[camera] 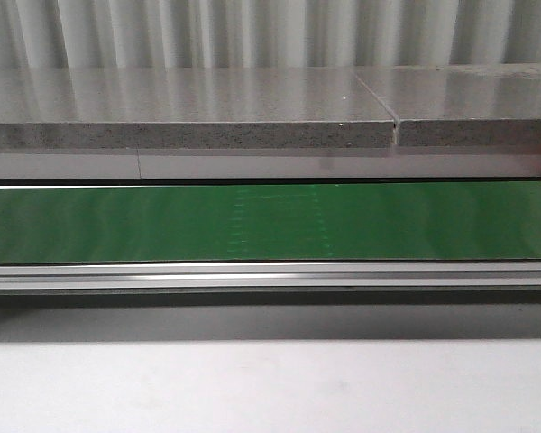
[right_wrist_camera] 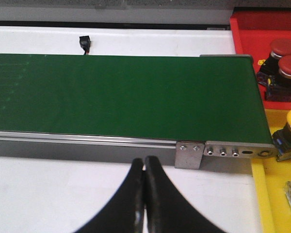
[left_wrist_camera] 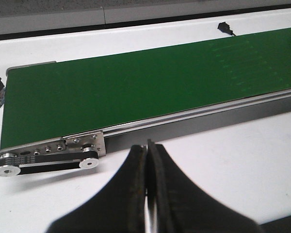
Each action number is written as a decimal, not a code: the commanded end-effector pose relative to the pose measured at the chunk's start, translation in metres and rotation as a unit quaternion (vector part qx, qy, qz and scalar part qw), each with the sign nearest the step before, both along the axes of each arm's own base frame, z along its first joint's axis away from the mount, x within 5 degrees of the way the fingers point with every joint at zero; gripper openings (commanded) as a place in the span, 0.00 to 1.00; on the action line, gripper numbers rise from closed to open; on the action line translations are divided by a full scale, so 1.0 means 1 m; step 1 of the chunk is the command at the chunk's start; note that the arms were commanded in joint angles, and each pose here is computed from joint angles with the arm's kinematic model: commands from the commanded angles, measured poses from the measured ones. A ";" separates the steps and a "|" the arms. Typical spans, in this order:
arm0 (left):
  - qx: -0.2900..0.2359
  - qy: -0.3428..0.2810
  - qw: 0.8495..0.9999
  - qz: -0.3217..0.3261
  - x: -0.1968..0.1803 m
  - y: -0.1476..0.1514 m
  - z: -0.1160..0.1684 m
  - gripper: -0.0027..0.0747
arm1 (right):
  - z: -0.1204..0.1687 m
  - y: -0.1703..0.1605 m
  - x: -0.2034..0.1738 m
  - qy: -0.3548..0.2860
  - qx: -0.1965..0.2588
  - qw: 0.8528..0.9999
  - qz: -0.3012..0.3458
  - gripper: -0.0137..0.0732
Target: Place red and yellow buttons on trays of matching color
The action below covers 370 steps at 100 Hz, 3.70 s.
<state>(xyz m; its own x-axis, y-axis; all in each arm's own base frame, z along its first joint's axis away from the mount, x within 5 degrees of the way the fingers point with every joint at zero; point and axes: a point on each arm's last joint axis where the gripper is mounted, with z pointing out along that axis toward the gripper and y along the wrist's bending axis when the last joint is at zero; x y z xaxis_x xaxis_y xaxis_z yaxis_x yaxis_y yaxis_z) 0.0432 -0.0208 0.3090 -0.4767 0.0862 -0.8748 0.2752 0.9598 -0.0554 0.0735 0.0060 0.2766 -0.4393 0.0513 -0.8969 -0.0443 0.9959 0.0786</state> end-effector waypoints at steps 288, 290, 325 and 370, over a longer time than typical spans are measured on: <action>-0.060 0.233 0.931 0.273 0.285 0.056 0.016 0.63 | 0.015 -0.001 -0.009 -0.084 0.000 0.996 0.003 0.08; -0.064 0.242 0.926 0.282 0.288 0.060 0.014 0.63 | 0.015 -0.001 -0.009 -0.084 0.000 0.996 0.003 0.08; -0.142 0.326 0.852 0.385 0.325 0.106 0.001 0.63 | 0.015 -0.001 -0.009 -0.084 0.000 0.996 0.003 0.08; -0.190 0.328 0.827 0.416 0.359 0.121 -0.028 0.66 | 0.015 -0.001 -0.009 -0.084 0.000 0.996 0.003 0.08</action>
